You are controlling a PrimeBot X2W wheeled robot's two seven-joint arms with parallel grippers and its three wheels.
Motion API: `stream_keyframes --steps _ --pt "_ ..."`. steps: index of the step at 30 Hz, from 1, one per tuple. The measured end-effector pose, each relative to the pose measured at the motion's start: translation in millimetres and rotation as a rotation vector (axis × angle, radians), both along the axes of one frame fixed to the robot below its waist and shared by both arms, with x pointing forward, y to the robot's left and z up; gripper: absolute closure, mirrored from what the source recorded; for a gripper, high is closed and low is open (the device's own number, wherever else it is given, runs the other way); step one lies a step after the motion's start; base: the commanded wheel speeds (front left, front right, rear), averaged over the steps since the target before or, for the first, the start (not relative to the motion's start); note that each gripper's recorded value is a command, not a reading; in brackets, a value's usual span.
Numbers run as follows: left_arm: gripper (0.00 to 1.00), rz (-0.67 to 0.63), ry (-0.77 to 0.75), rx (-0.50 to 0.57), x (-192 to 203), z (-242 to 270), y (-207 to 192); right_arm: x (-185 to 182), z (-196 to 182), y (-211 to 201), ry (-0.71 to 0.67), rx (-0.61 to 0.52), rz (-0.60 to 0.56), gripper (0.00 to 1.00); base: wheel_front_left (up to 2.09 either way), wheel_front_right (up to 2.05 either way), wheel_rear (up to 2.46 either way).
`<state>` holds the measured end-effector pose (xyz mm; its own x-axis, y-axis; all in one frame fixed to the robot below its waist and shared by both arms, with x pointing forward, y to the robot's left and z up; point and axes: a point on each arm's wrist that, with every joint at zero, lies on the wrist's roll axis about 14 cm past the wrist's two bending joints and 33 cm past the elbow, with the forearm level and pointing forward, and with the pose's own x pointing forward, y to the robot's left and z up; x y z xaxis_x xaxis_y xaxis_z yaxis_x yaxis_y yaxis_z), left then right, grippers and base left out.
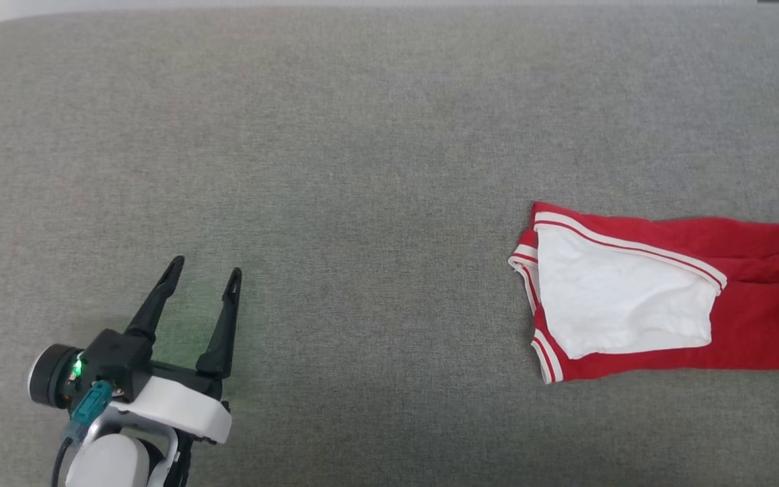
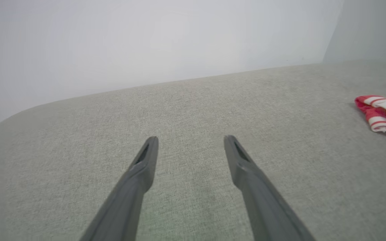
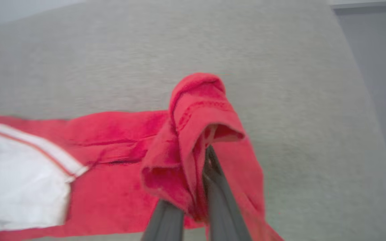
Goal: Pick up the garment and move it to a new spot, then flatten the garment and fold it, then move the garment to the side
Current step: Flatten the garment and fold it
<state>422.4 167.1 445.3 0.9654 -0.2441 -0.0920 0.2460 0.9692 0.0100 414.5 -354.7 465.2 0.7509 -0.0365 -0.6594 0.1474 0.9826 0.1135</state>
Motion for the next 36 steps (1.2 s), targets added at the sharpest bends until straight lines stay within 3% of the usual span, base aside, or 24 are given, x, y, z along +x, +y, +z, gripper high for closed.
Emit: stream_keyframes --steps 8,15,23,30,32,33,36 --pt "0.00 0.072 -0.002 -0.012 -13 5 21 6 8 129 -0.034 0.125 0.359 1.00 0.00 0.00 0.00" --pt "0.00 0.122 0.006 -0.034 -23 6 31 8 -1 212 -0.003 0.186 0.589 1.00 0.00 0.00 0.00" --pt "0.00 0.180 0.027 -0.041 -31 0 45 16 -29 249 0.073 0.197 0.688 1.00 0.00 0.00 0.00" --pt "0.00 0.194 0.042 -0.052 -36 -4 46 18 -56 248 0.133 0.179 0.678 1.00 0.00 0.00 0.00" --pt "0.00 0.196 0.043 -0.056 -36 -4 46 17 -58 247 0.134 0.180 0.674 0.53 0.00 0.00 0.00" --pt "0.00 0.197 0.044 -0.058 -36 -4 46 17 -58 247 0.131 0.182 0.673 0.03 0.00 0.00 0.00" --pt "0.00 0.198 0.038 -0.059 -36 -2 46 18 -50 248 0.095 0.191 0.667 0.00 0.00 0.00 0.00"
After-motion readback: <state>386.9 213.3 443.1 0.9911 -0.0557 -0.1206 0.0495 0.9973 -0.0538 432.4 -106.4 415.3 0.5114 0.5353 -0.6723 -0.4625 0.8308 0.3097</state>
